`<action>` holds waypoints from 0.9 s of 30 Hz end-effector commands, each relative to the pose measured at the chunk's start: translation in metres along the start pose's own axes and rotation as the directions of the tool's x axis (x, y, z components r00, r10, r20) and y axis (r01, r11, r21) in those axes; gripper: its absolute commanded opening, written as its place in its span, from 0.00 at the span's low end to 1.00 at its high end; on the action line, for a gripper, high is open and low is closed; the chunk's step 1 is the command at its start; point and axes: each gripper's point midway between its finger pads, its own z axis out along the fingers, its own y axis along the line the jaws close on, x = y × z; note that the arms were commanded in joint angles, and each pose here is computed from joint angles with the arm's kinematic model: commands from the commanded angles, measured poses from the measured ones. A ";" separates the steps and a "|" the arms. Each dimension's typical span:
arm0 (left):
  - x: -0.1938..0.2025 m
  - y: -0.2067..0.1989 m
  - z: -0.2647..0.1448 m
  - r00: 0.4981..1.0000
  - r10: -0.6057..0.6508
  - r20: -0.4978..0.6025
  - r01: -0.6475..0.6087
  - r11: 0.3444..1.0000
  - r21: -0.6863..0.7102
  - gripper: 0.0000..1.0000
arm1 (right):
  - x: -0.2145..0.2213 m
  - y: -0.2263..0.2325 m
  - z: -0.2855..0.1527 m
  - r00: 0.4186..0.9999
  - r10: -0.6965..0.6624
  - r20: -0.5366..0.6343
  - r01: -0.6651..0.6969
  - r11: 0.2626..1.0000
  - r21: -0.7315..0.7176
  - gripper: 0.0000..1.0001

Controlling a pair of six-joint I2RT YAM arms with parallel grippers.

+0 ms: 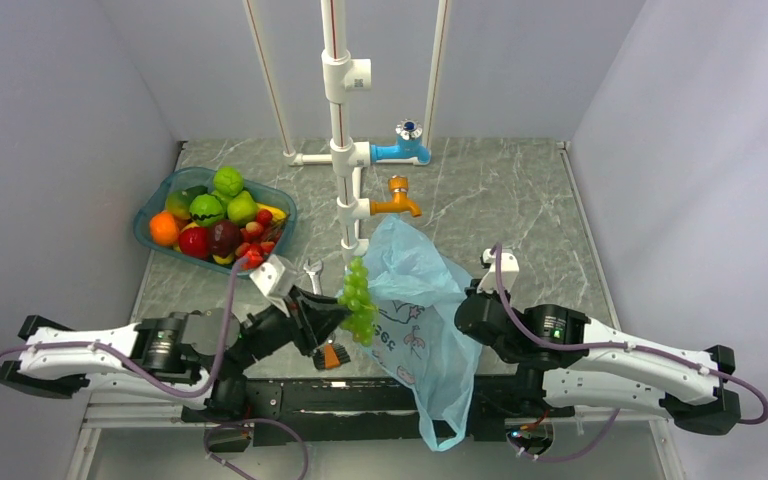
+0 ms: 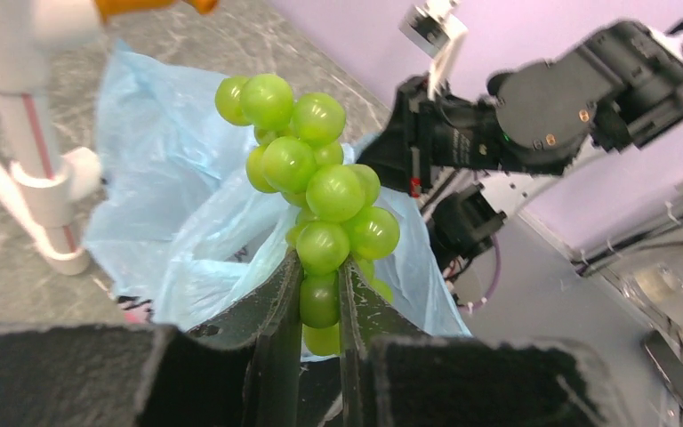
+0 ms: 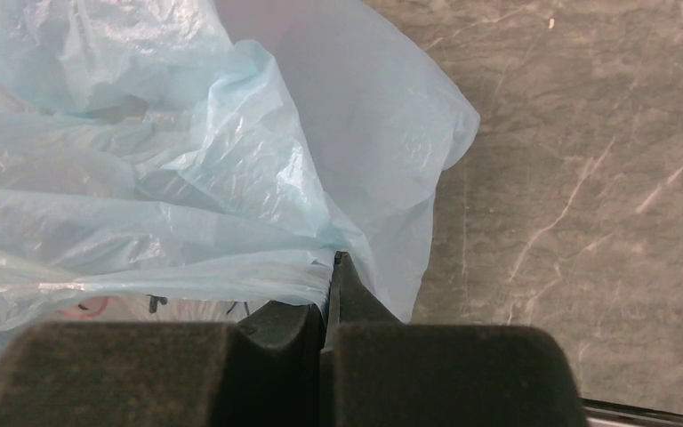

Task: Take the fake fruits out of the plastic bag
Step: Take out the fake fruit from the plastic bag, then place the fake fruit in the bin.

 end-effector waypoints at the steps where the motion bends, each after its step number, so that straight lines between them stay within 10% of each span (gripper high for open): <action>1: -0.029 0.024 -0.008 1.000 0.000 0.014 0.002 0.992 -0.123 0.00 | -0.007 -0.008 0.002 0.999 0.014 0.043 -0.016 0.999 0.048 0.00; 27: -0.158 0.088 0.005 0.988 0.134 0.081 -0.107 0.954 -0.279 0.00 | -0.001 -0.006 0.005 1.000 0.001 0.029 -0.003 0.999 0.045 0.00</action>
